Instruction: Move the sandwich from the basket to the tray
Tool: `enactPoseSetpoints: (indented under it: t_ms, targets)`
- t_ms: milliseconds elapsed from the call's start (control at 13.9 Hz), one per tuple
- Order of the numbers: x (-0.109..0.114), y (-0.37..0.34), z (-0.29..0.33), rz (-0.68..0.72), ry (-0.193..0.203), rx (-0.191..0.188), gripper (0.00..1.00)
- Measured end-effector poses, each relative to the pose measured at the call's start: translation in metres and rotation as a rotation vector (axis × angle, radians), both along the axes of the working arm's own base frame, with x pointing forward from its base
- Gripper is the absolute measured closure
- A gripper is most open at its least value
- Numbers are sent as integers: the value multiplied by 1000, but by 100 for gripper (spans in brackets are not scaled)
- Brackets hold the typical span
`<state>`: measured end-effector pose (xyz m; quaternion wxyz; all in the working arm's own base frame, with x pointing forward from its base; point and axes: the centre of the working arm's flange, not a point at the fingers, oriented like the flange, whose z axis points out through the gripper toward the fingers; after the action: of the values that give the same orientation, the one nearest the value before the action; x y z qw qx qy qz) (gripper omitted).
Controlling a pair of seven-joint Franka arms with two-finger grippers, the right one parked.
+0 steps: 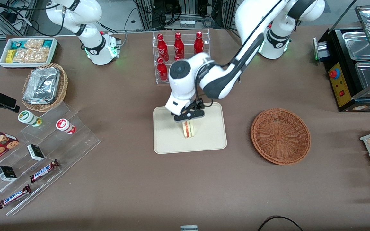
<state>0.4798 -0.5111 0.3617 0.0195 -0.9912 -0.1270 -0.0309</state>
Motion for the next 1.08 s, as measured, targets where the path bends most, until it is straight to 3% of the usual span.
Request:
enactPoseSetpoints:
  t_ms: [144,504,719,935,1079]
  targets:
    - [14,28,49,85,-28,2,0]
    - [54,144,153,288,-25,7,0]
    - [59,217,203,270,40,0,0]
    - [56,286,237,203,93,19,0]
    - [59,326,253,140,115,-25,0]
